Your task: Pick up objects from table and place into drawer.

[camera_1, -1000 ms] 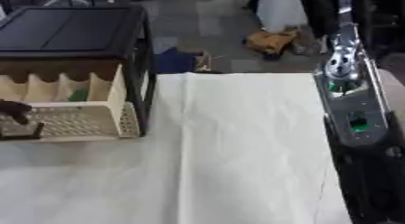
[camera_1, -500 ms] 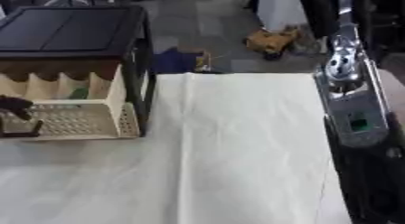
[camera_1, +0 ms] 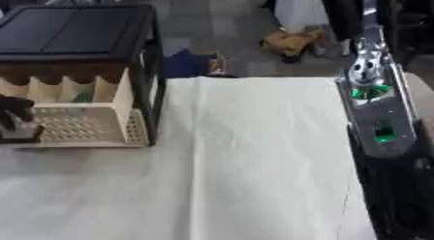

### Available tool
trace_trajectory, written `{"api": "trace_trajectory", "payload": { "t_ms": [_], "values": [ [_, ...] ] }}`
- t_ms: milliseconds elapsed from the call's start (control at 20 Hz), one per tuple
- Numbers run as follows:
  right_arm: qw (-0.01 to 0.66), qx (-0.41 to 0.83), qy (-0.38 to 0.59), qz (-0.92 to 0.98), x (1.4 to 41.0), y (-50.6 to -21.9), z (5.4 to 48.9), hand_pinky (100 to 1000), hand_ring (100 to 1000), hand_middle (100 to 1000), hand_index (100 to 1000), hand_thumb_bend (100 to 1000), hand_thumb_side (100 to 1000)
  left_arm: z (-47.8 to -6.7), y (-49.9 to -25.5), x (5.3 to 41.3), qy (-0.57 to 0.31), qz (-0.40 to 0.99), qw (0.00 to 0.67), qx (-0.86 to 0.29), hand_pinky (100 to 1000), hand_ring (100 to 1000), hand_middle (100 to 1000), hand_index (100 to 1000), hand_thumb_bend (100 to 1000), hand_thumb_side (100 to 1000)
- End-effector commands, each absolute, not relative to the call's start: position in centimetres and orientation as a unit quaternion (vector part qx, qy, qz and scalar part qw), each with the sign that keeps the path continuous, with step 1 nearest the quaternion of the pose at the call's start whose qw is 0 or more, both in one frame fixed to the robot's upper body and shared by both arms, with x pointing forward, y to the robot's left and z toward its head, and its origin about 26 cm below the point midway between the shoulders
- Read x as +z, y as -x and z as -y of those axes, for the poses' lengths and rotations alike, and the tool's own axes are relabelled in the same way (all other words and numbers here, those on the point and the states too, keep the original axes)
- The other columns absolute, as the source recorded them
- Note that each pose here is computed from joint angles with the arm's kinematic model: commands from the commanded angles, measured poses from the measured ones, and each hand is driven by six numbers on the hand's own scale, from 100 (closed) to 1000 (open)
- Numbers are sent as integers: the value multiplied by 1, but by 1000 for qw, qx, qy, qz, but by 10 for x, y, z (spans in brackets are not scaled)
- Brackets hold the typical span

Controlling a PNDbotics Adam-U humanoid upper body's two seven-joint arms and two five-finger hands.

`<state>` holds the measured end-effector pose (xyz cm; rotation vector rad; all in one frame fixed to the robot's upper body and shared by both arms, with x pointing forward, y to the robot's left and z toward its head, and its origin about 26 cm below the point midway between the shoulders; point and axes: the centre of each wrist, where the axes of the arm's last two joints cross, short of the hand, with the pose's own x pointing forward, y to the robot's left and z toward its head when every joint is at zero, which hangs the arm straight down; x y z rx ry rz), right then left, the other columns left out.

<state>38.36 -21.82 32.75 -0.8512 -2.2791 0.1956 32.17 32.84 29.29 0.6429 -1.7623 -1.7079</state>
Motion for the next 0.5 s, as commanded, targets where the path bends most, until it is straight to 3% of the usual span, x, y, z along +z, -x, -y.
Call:
{"api": "trace_trajectory", "payload": {
  "t_ms": [50,500],
  "values": [
    [323,72,333,883,342,-379,223,548,622,602,814,129,1000,-332,-321,305,-262,665,287,-637,530,739,830,1000,100,1000],
    [320,71,333,884,344,-379,223,549,622,602,815,127,1000,-337,-323,304,-276,659,287,-638,534,740,813,988,100,1000]
  ]
}}
